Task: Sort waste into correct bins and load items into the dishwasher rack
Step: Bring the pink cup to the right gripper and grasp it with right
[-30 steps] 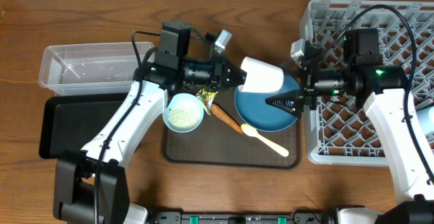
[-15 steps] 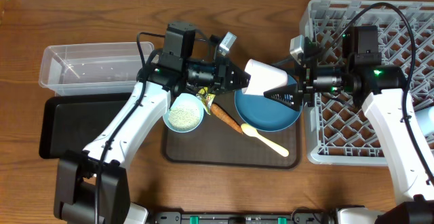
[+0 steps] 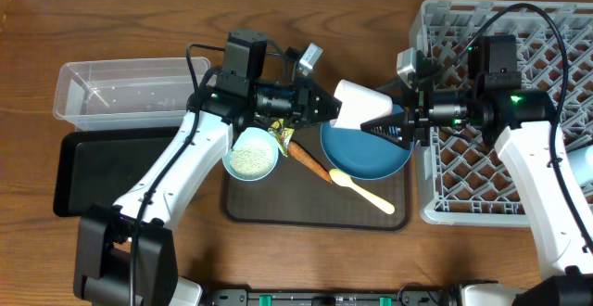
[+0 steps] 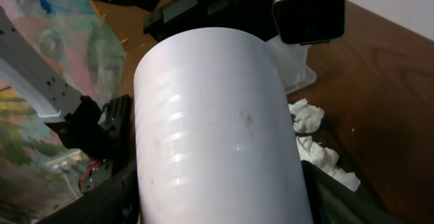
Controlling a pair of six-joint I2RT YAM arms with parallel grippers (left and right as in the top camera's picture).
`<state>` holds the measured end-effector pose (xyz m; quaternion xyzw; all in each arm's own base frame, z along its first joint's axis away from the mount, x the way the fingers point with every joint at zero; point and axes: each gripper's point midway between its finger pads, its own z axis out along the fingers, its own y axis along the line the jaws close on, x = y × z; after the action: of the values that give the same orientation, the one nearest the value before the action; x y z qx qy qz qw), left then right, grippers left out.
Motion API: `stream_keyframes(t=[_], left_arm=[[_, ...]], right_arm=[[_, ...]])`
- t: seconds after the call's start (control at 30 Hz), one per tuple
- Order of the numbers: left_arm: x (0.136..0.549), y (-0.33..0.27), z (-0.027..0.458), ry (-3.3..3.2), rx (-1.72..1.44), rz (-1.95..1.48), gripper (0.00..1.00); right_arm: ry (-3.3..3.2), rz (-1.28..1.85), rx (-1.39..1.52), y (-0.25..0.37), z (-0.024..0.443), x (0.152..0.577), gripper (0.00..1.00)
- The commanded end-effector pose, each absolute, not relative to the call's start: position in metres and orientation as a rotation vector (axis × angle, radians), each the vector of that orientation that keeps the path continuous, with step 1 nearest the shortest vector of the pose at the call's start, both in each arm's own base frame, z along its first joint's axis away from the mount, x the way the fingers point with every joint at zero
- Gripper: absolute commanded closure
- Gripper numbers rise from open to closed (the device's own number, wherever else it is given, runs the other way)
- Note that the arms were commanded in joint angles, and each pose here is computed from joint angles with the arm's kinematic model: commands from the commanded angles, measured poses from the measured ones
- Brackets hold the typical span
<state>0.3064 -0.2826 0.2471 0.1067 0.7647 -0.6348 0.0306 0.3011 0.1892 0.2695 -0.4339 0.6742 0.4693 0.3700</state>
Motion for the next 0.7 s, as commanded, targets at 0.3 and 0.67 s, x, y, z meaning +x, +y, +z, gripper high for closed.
stream_keyframes(t=[0.3,0.67], left_arm=[[0.307,-0.286,0.268,2.317,0.34,-2.021,0.94],[0.307,-0.286,0.268,2.319,0.336,-2.022,0.94]], right_arm=[[1.617,1.234,-1.148,0.196,0.285,0.296,0.29],[1.575,1.231,-1.16,0.197,0.29,0.298,0.37]])
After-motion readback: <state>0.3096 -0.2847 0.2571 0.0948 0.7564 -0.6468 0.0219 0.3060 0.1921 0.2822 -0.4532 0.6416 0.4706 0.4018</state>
